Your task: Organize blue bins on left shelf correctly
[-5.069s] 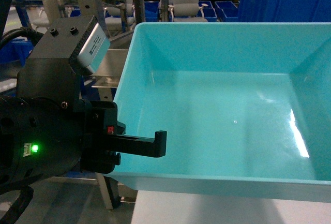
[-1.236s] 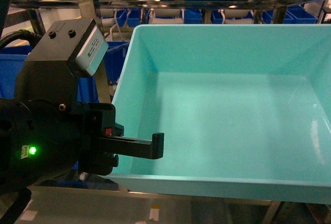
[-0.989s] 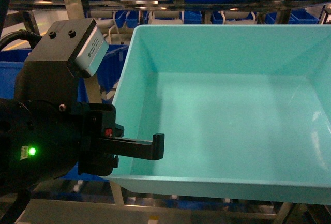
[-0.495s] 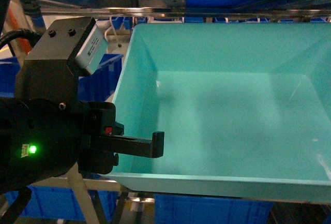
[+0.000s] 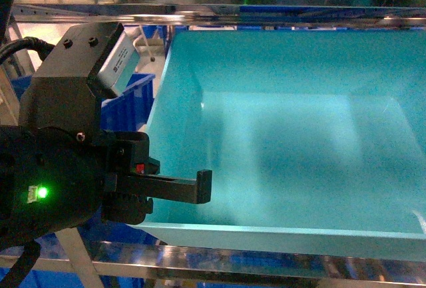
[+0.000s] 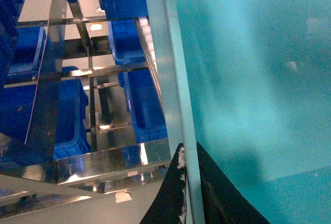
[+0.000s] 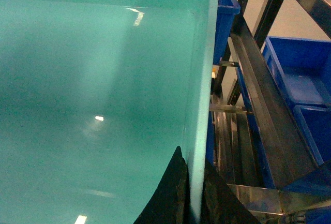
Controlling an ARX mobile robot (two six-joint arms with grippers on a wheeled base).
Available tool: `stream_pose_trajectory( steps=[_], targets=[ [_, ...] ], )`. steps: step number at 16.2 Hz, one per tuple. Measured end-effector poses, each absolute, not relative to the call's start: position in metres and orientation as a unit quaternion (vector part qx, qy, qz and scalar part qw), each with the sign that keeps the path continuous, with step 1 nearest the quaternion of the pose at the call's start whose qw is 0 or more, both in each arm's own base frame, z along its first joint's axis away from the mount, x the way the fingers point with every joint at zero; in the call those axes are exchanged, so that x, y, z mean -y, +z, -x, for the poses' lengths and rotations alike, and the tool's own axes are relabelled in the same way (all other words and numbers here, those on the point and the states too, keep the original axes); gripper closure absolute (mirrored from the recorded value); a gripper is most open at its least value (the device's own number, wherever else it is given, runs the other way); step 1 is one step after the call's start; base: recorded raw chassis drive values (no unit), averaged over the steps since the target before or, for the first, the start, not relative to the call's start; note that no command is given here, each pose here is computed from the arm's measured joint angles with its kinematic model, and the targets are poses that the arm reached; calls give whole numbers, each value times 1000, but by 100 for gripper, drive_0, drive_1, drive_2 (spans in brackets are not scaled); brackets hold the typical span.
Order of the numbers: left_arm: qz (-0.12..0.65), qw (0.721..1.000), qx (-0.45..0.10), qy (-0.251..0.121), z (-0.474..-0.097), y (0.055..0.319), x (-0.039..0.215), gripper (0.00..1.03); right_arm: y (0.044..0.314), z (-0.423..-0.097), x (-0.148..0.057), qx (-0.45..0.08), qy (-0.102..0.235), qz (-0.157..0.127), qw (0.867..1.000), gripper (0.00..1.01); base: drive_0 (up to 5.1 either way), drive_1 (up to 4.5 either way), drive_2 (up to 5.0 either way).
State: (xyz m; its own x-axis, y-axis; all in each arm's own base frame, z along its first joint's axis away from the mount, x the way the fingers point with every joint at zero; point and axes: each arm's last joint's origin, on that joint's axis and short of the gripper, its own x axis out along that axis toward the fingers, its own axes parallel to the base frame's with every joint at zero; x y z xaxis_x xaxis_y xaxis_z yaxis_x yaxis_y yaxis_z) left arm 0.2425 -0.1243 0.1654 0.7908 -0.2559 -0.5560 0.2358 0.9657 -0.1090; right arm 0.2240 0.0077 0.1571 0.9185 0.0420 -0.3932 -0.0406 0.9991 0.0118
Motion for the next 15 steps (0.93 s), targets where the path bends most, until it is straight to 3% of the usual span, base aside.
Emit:
stream_pose_trajectory(
  steps=[2,3,5,6,8,15],
  targets=[
    [17,946,-296,-130,-242,165,124,101,157,-224,-8,-201,21,-2,979,99,3,431,-424],
    [12,941,-315,-125,-260,149,132,101,151,-236,-11,-204,15,10,979,99,3,431,-424],
    [-1,920,-372,-121,-314,116,145,101,129,-301,-22,-251,18,53,966,99,3,431,-424],
    [-11,910,-396,-119,-330,103,149,101,114,-313,-23,-289,17,53,956,99,3,431,-424],
    [-20,886,-446,-126,-349,82,159,101,76,-315,-14,-363,5,25,932,99,0,0,0],
    [-27,872,-472,-124,-357,69,167,101,64,-320,-9,-383,1,19,923,99,0,0,0]
  ],
)
